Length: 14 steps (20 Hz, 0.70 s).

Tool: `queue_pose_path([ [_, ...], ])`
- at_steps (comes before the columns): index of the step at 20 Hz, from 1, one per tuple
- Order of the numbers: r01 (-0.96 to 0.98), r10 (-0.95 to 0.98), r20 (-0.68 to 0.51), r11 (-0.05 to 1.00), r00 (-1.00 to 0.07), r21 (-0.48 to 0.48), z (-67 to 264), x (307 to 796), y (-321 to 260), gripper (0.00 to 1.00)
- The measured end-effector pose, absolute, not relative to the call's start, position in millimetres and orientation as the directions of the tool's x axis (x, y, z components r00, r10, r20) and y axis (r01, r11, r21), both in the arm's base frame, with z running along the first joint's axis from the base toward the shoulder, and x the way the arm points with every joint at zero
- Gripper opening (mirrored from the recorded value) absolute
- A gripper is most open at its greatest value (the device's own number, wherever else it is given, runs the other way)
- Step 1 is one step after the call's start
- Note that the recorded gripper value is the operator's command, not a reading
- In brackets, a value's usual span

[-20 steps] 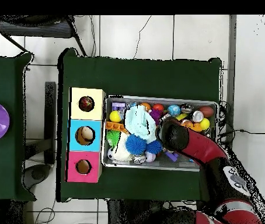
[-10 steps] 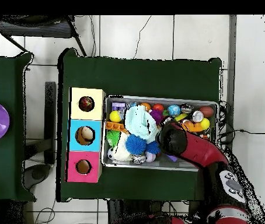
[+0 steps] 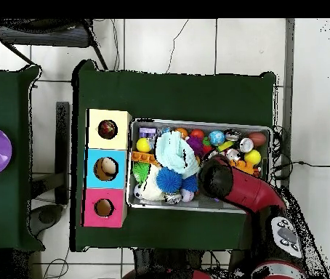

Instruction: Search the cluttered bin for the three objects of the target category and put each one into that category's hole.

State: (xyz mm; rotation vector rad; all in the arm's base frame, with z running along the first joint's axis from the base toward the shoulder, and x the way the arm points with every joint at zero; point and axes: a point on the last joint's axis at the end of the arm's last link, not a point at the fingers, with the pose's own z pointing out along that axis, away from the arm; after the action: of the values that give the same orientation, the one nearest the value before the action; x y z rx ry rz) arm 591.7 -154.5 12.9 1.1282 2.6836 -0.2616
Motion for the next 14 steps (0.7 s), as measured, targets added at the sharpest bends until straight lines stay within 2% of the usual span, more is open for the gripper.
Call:
queue_pose_path([
  [14,0.717,0.677,-0.262,0.690,-0.688,-0.102,7.0,584.6,-153.4,1.00],
])
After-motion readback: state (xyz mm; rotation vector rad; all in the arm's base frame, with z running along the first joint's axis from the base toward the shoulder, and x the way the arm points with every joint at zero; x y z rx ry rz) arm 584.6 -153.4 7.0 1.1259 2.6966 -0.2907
